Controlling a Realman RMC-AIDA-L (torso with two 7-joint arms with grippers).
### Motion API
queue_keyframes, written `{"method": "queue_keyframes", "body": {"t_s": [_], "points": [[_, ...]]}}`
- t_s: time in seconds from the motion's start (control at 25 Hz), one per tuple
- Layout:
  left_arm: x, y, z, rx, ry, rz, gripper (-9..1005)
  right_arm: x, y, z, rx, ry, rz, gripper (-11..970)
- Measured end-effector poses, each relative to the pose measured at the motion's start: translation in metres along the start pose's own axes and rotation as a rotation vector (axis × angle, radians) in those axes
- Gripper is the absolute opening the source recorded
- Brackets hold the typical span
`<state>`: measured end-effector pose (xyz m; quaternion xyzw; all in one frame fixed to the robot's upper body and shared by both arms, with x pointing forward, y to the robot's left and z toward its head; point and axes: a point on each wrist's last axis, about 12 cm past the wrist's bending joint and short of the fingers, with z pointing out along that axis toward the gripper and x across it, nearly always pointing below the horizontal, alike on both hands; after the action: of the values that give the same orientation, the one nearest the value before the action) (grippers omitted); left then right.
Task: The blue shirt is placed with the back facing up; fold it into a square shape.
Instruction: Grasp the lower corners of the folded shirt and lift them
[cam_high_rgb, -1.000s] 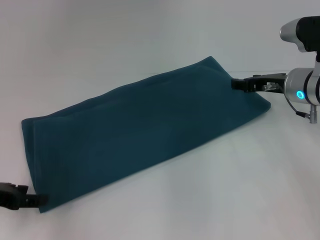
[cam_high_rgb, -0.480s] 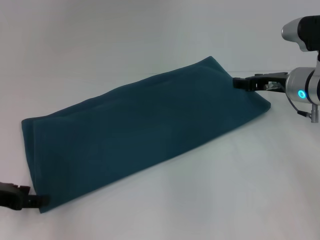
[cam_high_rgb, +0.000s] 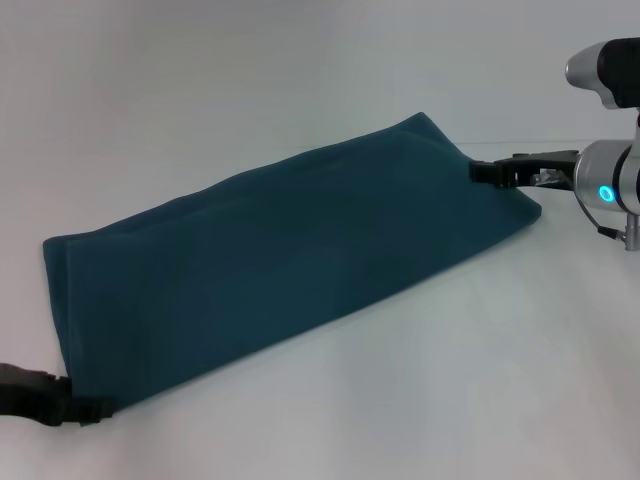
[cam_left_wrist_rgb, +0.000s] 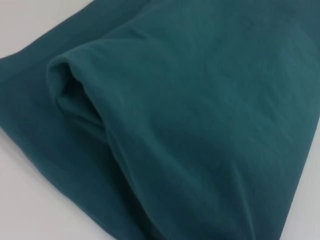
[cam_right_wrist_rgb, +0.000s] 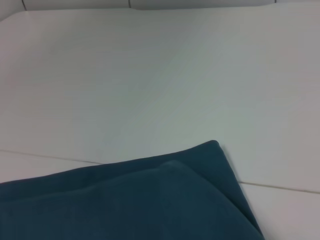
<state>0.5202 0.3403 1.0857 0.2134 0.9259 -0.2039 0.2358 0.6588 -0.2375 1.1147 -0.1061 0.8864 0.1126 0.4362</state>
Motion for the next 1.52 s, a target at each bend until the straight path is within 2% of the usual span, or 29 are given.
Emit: {"method": "queue_keyframes", "body": {"t_s": [0.2, 0.48, 0.76, 0.96, 1.2, 1.52], "points": [[0.000, -0.001, 0.001, 0.006, 0.004, -0.001, 674, 0.002, -0.001, -0.001, 0.003, 0.002, 0.002, 687], [0.001, -0.004, 0.003, 0.026, 0.013, 0.012, 485, 0.003, -0.001, -0.001, 0.000, 0.006, 0.004, 686], [0.002, -0.014, 0.005, 0.095, 0.070, 0.067, 276, 0.005, -0.002, -0.001, 0.001, 0.010, 0.006, 686], [0.005, -0.015, 0.001, 0.115, 0.074, 0.069, 83, 0.008, -0.003, -0.002, 0.002, 0.012, 0.010, 687], [0.008, -0.019, -0.003, 0.151, 0.096, 0.087, 27, 0.012, -0.005, -0.003, 0.005, 0.019, 0.015, 687], [0.020, -0.019, -0.012, 0.168, 0.154, 0.102, 26, 0.014, -0.006, -0.003, 0.008, 0.023, 0.009, 688]]}}
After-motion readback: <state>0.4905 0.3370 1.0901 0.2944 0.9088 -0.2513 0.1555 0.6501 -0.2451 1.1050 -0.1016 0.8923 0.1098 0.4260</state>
